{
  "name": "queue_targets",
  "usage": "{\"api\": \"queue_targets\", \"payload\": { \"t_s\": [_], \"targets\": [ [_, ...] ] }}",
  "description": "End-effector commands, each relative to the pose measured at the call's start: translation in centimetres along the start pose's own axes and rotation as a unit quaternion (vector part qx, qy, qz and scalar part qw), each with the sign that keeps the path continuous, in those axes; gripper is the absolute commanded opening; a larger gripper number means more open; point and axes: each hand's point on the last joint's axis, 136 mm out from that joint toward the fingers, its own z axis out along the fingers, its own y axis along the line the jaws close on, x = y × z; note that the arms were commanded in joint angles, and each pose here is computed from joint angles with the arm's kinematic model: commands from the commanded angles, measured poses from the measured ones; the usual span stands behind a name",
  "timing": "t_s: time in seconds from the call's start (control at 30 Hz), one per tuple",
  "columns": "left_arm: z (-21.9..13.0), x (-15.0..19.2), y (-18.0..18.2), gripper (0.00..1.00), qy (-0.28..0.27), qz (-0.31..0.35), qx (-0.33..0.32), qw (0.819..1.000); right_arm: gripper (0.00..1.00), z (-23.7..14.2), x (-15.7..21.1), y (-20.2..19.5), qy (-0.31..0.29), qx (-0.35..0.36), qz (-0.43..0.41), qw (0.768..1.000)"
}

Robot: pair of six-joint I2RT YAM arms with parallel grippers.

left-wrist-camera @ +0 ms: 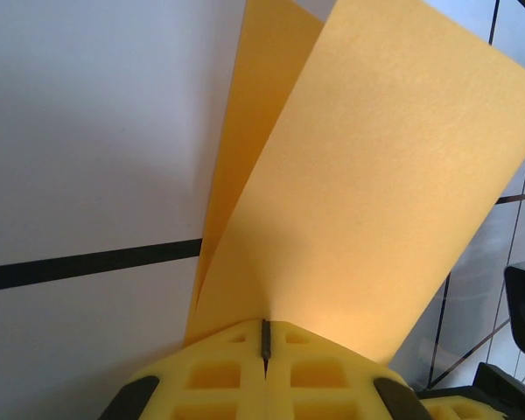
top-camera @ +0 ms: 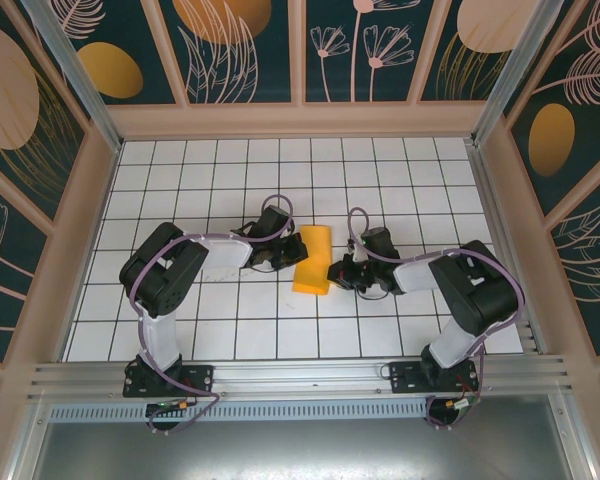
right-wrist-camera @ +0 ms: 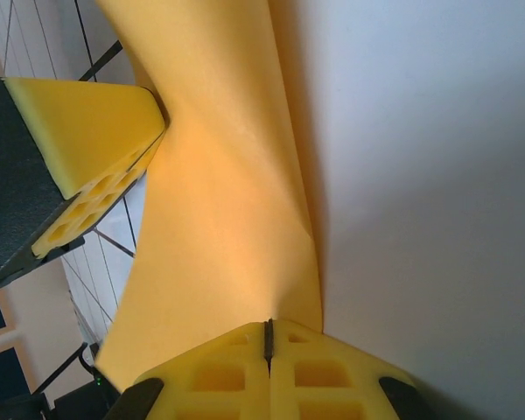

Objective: Fold a paper plane with a square sheet of paper (pick it up from the middle)
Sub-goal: Fold the square sheet of paper in half at the center of the table.

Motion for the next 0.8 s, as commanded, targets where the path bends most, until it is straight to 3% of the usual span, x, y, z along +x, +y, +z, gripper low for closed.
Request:
{"api": "queue_targets", "payload": {
  "t_s": [0.0, 0.27, 0.63, 0.77],
  "targets": [
    [1.0, 2.5, 4.4, 0.00, 0.037, -0.017, -0.066, 0.997, 0.00, -0.4, 0.1, -0.1, -0.006, 0.016, -0.002, 1.000],
    [1.0, 2.5, 4.4, 0.00, 0.036, -0.016, -0.066, 0.997, 0.00, -0.9, -0.1, 3.8, -0.007, -0.030, -0.035, 0.999],
    [1.0, 2.5, 4.4, 0.00, 0.036, -0.017, -0.066, 0.997, 0.00, 0.9, 2.3, -1.1, 0.017, 0.037, -0.006, 0.999],
    [1.1, 2.5, 4.5, 0.00, 0.037, -0.017, -0.066, 0.997, 0.00, 0.7, 2.1, -1.0, 0.015, 0.042, -0.011, 0.999]
  ]
}}
